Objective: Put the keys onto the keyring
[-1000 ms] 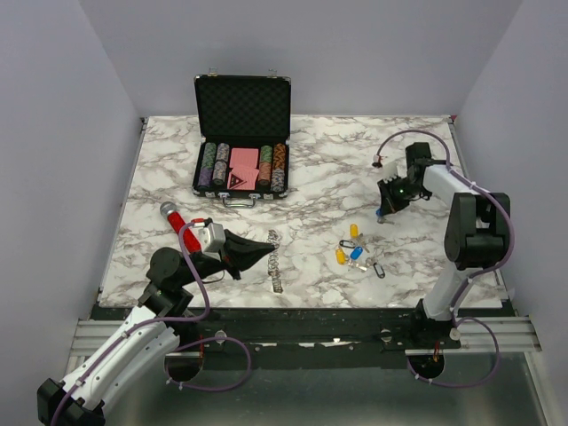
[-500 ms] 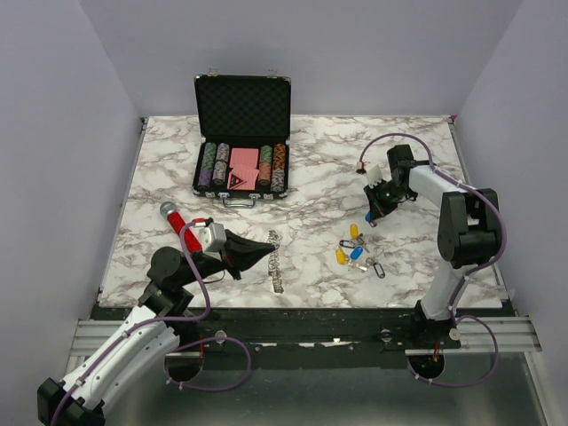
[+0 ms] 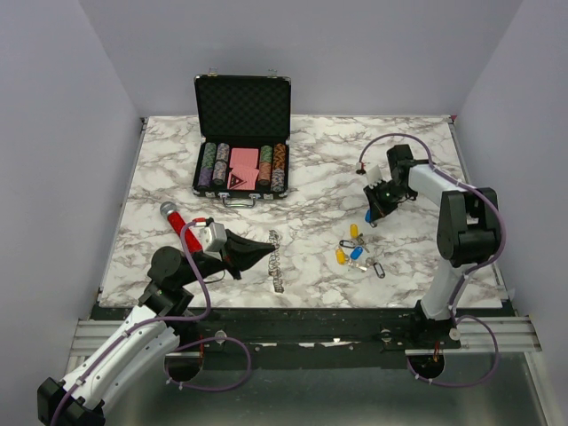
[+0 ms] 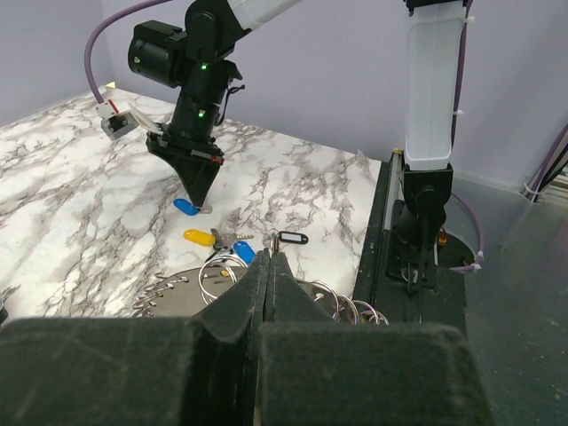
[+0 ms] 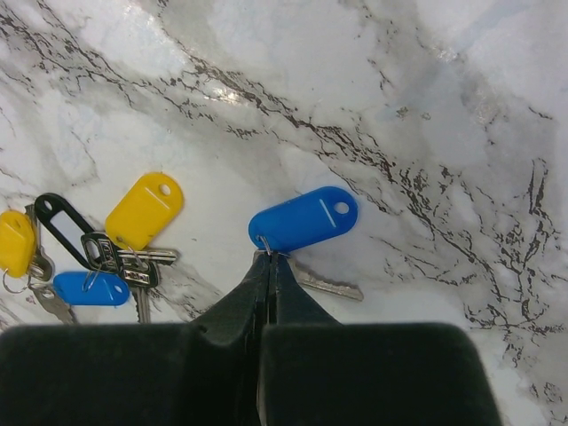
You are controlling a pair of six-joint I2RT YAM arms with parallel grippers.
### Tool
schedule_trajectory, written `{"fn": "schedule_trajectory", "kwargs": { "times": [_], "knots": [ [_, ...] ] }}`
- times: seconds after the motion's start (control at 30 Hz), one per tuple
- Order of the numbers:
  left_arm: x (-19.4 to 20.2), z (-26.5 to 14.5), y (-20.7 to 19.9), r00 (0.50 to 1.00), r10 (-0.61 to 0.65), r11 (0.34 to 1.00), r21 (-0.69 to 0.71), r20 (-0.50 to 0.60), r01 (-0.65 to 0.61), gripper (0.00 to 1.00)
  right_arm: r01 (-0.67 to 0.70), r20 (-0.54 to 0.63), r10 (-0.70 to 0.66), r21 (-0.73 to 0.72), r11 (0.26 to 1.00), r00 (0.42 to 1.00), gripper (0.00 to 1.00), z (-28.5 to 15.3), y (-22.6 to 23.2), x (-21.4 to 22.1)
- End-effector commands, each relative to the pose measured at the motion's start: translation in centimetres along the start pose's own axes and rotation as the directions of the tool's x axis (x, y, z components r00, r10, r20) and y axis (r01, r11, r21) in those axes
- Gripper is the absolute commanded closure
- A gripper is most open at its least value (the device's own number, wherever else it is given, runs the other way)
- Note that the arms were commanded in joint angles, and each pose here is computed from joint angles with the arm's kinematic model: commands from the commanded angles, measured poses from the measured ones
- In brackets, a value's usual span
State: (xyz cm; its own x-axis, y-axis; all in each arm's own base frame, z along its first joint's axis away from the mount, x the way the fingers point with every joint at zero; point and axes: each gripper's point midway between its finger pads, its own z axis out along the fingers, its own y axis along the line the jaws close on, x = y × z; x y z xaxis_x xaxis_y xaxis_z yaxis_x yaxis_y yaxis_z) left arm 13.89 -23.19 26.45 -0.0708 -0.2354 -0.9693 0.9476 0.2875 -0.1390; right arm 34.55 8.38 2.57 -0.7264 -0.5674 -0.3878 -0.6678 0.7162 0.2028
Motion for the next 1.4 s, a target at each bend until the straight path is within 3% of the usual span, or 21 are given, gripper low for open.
{"fn": "schedule_trajectory", "kwargs": {
  "times": [0.0, 1.13, 1.23, 1.33, 1.37],
  "knots": [
    [-0.8, 0.1, 0.2, 0.999, 0.024, 1.0, -0.014, 0.024, -0.024, 1.0, 0.002, -0.034, -0.003, -0.028, 1.0, 0.999, 0.93, 0.4, 0.1, 0.4],
    [-0.6, 0.1, 0.3, 1.0, 0.022, 1.0, -0.018, 0.02, -0.022, 1.0, 0.01, -0.013, -0.011, -0.114, 0.993, 1.0, 0.82, 0.5, 1.4, 0.0],
    [-0.7, 0.0, 0.3, 1.0, 0.023, 1.0, -0.019, 0.022, -0.023, 1.0, 0.009, -0.017, -0.011, -0.117, 0.993, 1.0, 0.85, 0.6, 1.4, 0.1],
    [-0.6, 0.0, 0.3, 1.0, 0.024, 1.0, -0.019, 0.02, -0.023, 1.0, 0.009, -0.016, -0.011, -0.122, 0.992, 1.0, 0.99, 0.5, 1.5, 0.0],
    [-0.7, 0.0, 0.3, 0.999, 0.025, 1.0, -0.019, 0.022, -0.024, 1.0, 0.007, -0.015, -0.009, -0.123, 0.992, 1.0, 0.99, 0.4, 1.5, 0.0]
  ]
}}
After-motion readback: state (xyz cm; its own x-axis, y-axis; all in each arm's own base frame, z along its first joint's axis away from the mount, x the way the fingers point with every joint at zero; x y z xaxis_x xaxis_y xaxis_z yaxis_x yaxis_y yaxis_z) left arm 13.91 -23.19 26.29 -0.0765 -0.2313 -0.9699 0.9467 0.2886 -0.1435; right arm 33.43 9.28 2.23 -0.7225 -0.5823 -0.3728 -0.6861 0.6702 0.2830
